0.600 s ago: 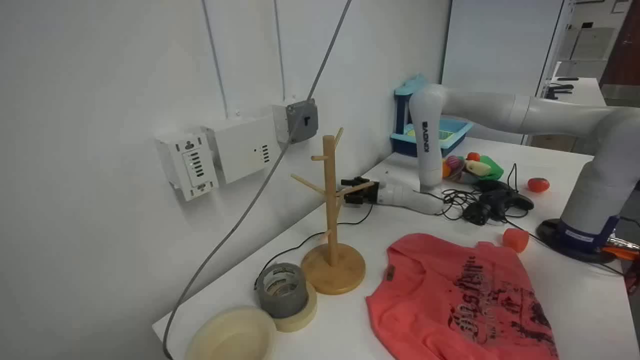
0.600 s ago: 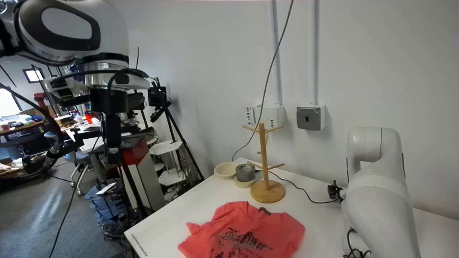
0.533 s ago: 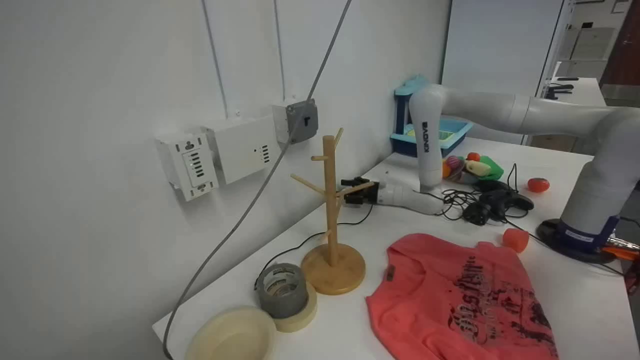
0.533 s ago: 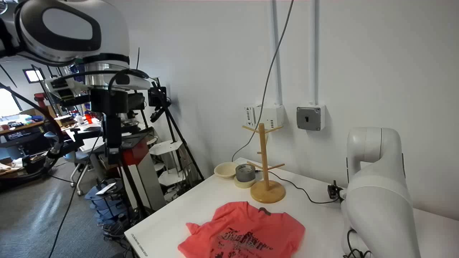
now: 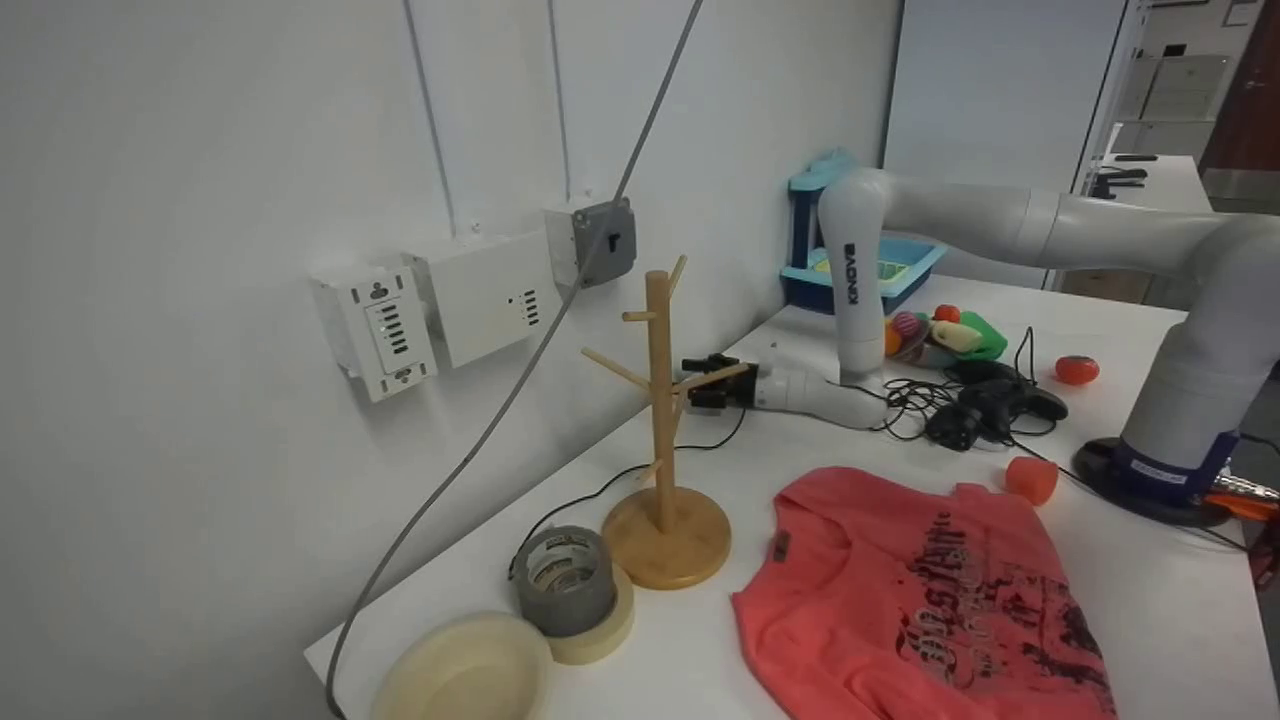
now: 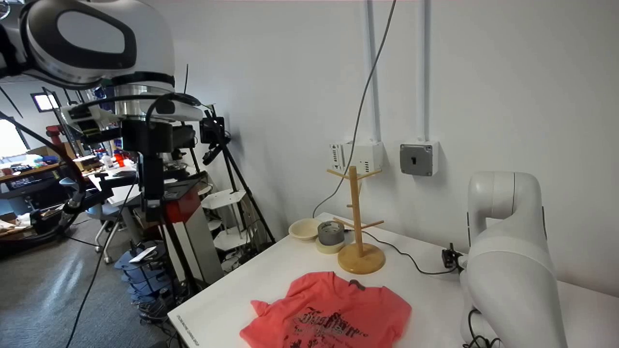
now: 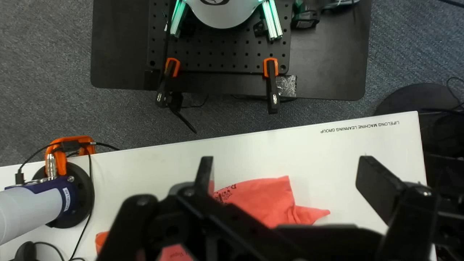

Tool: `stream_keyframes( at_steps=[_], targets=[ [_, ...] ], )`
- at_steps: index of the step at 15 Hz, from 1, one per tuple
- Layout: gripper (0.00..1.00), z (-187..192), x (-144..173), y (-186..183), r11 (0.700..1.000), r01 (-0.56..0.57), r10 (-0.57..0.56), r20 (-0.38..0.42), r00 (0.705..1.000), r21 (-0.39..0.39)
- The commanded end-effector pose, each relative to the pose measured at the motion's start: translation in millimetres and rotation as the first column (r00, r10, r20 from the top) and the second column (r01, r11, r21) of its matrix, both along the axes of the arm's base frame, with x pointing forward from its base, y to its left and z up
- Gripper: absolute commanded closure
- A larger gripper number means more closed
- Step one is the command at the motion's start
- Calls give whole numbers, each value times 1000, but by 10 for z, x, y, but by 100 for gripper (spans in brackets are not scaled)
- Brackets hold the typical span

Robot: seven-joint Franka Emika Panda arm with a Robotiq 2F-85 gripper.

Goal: Fold the shirt on the table.

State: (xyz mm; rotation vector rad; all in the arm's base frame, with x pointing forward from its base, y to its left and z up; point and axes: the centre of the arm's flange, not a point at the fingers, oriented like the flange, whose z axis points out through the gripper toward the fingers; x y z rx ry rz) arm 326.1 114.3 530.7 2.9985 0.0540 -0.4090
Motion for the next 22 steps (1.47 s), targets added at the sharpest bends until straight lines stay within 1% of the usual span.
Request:
stream_keyframes(
  at_steps=[1,16,22],
  targets=[
    [0,0,0,0,1000,0,0,0,1000,0],
    [0,0,0,0,1000,0,0,0,1000,0],
    [0,-90,81,-45,1000,13,-13,-6,1000,21]
  ],
)
